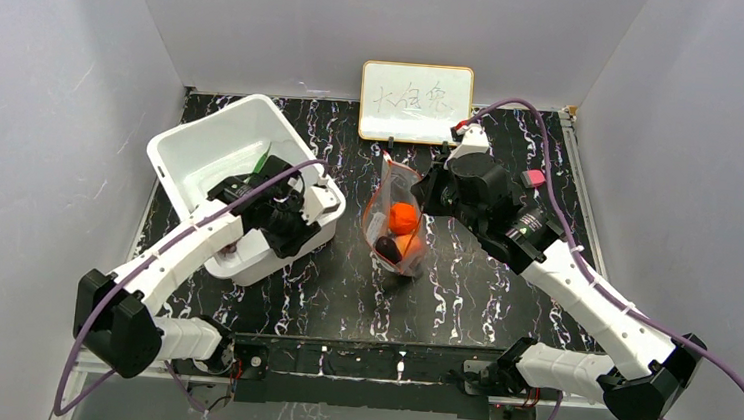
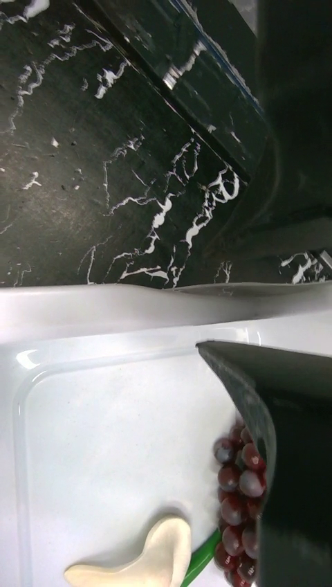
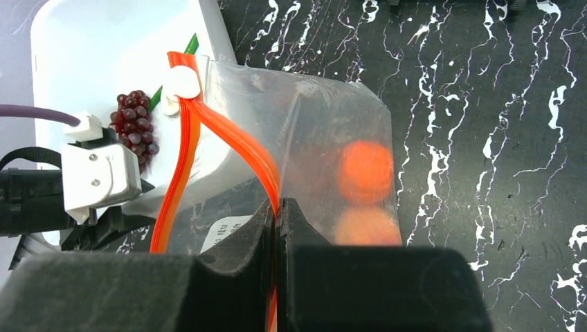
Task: Place the food in the zip-top bag and seal the zipper
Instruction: Adjust the bin at the center of the board, then pick up the fake vegetable from the bin, then place the fake vegetable in the zipper food storage bag.
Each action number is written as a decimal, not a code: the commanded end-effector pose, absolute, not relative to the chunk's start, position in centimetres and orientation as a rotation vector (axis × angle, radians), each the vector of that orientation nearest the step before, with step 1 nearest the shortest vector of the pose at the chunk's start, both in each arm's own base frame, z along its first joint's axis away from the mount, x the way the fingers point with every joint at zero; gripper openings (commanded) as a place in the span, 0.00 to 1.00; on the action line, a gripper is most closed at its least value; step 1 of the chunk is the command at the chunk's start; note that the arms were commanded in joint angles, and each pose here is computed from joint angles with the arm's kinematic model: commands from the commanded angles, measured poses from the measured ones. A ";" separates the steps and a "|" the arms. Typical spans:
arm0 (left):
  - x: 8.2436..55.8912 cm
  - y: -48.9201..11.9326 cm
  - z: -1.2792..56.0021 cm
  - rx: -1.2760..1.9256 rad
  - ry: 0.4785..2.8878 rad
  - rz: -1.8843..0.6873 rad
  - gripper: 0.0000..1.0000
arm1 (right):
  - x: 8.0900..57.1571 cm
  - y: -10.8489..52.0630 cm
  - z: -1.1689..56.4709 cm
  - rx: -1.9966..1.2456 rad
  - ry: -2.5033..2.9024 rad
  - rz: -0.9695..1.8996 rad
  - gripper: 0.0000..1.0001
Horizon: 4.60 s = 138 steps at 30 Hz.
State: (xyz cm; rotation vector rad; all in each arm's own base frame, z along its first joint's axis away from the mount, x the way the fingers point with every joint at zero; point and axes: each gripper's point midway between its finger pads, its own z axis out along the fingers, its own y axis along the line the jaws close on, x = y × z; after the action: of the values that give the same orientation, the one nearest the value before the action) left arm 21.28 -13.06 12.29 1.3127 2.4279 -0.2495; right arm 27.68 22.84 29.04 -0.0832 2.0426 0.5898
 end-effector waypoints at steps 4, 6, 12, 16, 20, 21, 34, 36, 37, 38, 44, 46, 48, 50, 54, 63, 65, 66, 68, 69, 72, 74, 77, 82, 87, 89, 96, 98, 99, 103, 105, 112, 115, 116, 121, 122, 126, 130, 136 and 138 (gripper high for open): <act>22.4 -13.9 17.3 1.100 2.330 -0.256 0.60 | 28.2 22.4 32.8 -0.064 1.920 0.621 0.00; 22.8 -14.0 18.7 1.036 2.309 -0.256 0.65 | 28.0 22.4 32.7 -0.065 1.920 0.628 0.00; 25.6 -13.5 22.9 0.741 2.211 -0.181 0.81 | 27.6 22.3 32.5 -0.058 1.925 0.639 0.00; 27.5 -12.2 23.7 0.582 2.216 -0.077 0.87 | 27.4 22.1 32.7 -0.054 1.925 0.642 0.00; 29.7 -11.1 23.5 0.445 2.283 -0.083 0.86 | 27.2 22.2 32.8 -0.055 1.931 0.653 0.00; 30.2 -10.7 23.4 0.408 2.306 -0.119 0.85 | 27.2 22.1 32.8 -0.055 1.935 0.650 0.00; 39.5 -3.2 19.8 0.047 2.392 -0.136 0.66 | 26.8 21.8 33.9 -0.077 1.939 0.641 0.00; 40.8 -2.1 18.7 0.026 2.396 -0.095 0.62 | 26.8 21.8 34.1 -0.080 1.930 0.643 0.00; 41.5 -1.5 17.9 0.015 2.404 -0.072 0.59 | 26.8 21.9 34.2 -0.083 1.929 0.648 0.00; 42.1 -0.8 17.3 0.003 2.408 -0.054 0.56 | 26.7 22.0 34.2 -0.090 1.928 0.653 0.00; 45.3 0.4 14.2 0.062 2.428 -0.003 0.50 | 26.7 21.4 34.3 -0.088 1.901 0.631 0.00; 46.2 0.8 13.3 0.077 2.427 0.022 0.50 | 26.7 21.1 34.3 -0.081 1.900 0.621 0.00; 47.0 0.9 12.2 0.090 2.432 0.030 0.50 | 26.6 20.8 34.1 -0.068 1.899 0.616 0.00; 47.5 0.7 11.2 0.102 2.439 0.009 0.50 | 26.6 20.7 33.7 -0.055 1.900 0.617 0.00; 47.7 0.8 9.5 0.101 2.475 0.009 0.46 | 26.8 20.7 33.6 -0.036 1.901 0.613 0.00; 48.0 0.8 6.2 0.099 2.522 -0.014 0.33 | 27.0 20.6 33.5 -0.028 1.912 0.600 0.00; 47.9 0.7 5.6 0.102 2.534 -0.015 0.31 | 27.0 20.8 33.3 -0.030 1.919 0.607 0.00; 47.9 0.8 5.3 0.100 2.539 -0.012 0.30 | 27.0 20.9 33.3 -0.033 1.922 0.610 0.00; 47.9 0.8 4.9 0.099 2.548 -0.007 0.29 | 26.9 21.0 33.2 -0.035 1.925 0.613 0.00; 47.9 0.9 4.7 0.099 2.552 -0.006 0.29 | 26.9 20.9 33.2 -0.033 1.925 0.612 0.00; 47.6 0.9 3.9 0.107 2.572 -0.008 0.27 | 26.8 20.6 33.2 -0.028 1.923 0.600 0.00; 47.5 1.0 3.5 0.105 2.581 0.001 0.23 | 26.7 20.5 33.3 -0.028 1.920 0.599 0.00; 47.3 1.5 3.0 0.088 2.598 0.037 0.19 | 26.6 20.4 33.1 -0.031 1.926 0.598 0.00; 47.1 1.0 3.5 0.097 2.590 -0.002 0.01 | 26.5 20.4 32.9 -0.026 1.929 0.605 0.00; 46.9 0.8 6.2 0.053 2.547 -0.017 0.00 | 26.4 20.6 33.0 0.011 1.940 0.635 0.00; 46.7 0.6 7.5 0.031 2.518 -0.023 0.00 | 26.3 20.7 32.7 0.031 1.951 0.645 0.00; 45.4 0.6 12.9 -0.106 2.380 -0.042 0.00 | 26.4 20.5 31.9 0.092 1.978 0.642 0.00; 45.3 0.6 14.8 -0.128 2.322 -0.047 0.00 | 26.4 20.5 32.0 0.112 1.979 0.650 0.00; 45.3 0.3 15.9 -0.128 2.288 -0.063 0.00 | 26.4 20.6 31.9 0.121 1.981 0.657 0.00; 44.7 -0.8 20.6 -0.111 2.148 -0.147 0.00 | 26.3 20.7 31.5 0.165 1.996 0.682 0.00; 44.1 -2.0 23.0 -0.093 2.075 -0.220 0.00 | 26.3 20.8 31.2 0.178 2.002 0.690 0.00; 40.5 -6.9 30.2 -0.075 1.844 -0.587 0.00 | 26.5 21.2 31.0 0.240 2.015 0.718 0.00; 39.0 -9.6 32.3 -0.045 1.802 -0.777 0.00 | 26.7 21.6 31.0 0.273 2.004 0.750 0.00; 38.6 -10.5 33.2 -0.036 1.788 -0.827 0.00 | 26.9 21.8 31.2 0.293 2.004 0.759 0.00; 36.7 -14.0 37.6 0.028 1.650 -1.061 0.00 | 27.6 22.1 31.3 0.390 2.032 0.753 0.00; 36.2 -14.6 38.4 0.043 1.617 -1.110 0.00 | 27.7 22.2 31.1 0.409 2.041 0.757 0.00; 34.2 -16.7 41.0 0.058 1.495 -1.277 0.00 | 28.0 22.9 30.5 0.484 2.061 0.793 0.00; 32.3 -19.6 43.1 0.130 1.399 -1.386 0.00 | 28.9 23.1 30.5 0.549 2.023 0.807 0.00; 29.0 -23.9 45.8 0.257 1.183 -1.525 0.00 | 29.2 23.8 31.7 0.647 1.981 0.902 0.00; 28.4 -25.3 45.8 0.277 1.163 -1.555 0.00 | 29.2 23.9 32.2 0.672 1.966 0.928 0.00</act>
State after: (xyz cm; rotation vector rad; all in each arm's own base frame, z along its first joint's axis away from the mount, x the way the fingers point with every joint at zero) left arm 30.99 -23.67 42.18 0.1837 1.3777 -1.4909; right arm 27.88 23.36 27.44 0.5661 2.1240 0.7808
